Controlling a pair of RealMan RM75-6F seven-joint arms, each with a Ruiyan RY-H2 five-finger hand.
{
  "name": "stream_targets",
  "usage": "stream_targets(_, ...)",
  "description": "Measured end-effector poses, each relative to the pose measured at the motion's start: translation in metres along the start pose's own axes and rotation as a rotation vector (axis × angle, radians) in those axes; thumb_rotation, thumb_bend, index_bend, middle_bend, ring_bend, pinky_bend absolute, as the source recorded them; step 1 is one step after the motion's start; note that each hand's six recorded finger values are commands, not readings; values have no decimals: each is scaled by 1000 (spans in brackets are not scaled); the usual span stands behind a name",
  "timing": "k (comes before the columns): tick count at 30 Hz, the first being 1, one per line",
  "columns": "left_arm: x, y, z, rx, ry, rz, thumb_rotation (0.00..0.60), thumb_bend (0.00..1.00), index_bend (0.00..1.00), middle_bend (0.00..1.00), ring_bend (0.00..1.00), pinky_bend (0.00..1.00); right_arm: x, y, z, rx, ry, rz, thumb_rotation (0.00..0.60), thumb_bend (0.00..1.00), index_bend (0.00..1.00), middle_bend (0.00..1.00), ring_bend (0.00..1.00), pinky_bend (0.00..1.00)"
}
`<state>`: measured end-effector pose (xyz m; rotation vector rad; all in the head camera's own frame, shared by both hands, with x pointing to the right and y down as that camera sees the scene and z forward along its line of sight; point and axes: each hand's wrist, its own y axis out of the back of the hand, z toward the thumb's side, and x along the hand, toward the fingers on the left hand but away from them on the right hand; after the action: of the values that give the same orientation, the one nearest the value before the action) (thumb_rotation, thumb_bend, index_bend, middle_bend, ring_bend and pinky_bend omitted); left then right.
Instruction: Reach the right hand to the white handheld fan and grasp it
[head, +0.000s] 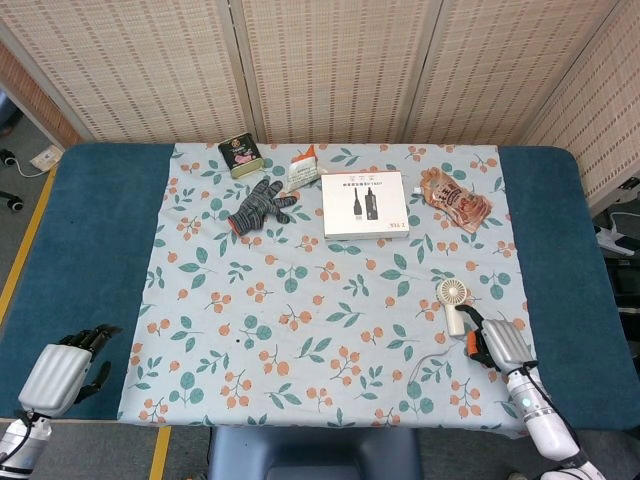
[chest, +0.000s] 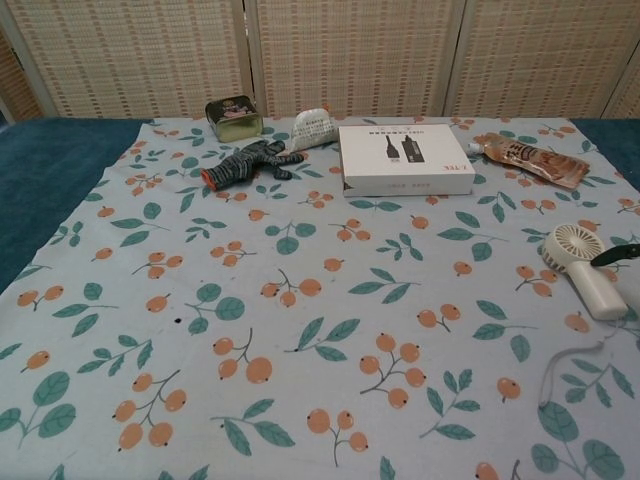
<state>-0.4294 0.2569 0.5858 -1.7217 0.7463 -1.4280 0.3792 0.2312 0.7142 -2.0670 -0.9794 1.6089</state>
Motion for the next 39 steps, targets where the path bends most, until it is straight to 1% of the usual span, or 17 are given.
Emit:
stream_targets(19,-1,0,-1,-3,3,-1,600,493,223,236,320,482,-2,-1,-4,-1,-16,2,600,701,174,873,736,650)
stream_targets(26,1,0,-1,-4,4,-1,600,492,223,236,320,482,2,6,8,-17,24,-19,600,701,174,873,736,650)
stream_targets(31,1,0,-2,-5,4,-2,600,492,223,236,321,483,12,19,24,-18,64,-36,600,697,224,873,734,650)
stream_targets(34,0,1,-2,-6,6,-1,600,492,223,236,320,483,22,31,31,27,79,-62,600,644,243,873,689,630)
stream_targets(35,0,1,-2,-7,7,0,600,492,223,236,320,483,26,36,32,54,81,-78,600,618,245,860,650,614)
stream_targets(37,0,1,-2,-8,8,3,600,492,223,236,320,483,32,43,33,97,81,-104,600,593,246,787,572,590)
stream_targets(38,-1,2,-2,-8,9,5,600,492,223,236,320,483,38,48,33,128,77,-124,600,577,246,721,525,579)
stream_targets(39,-1,2,-2,-9,9,6,600,492,223,236,320,482,42,52,32,148,73,-140,600,573,245,705,512,577)
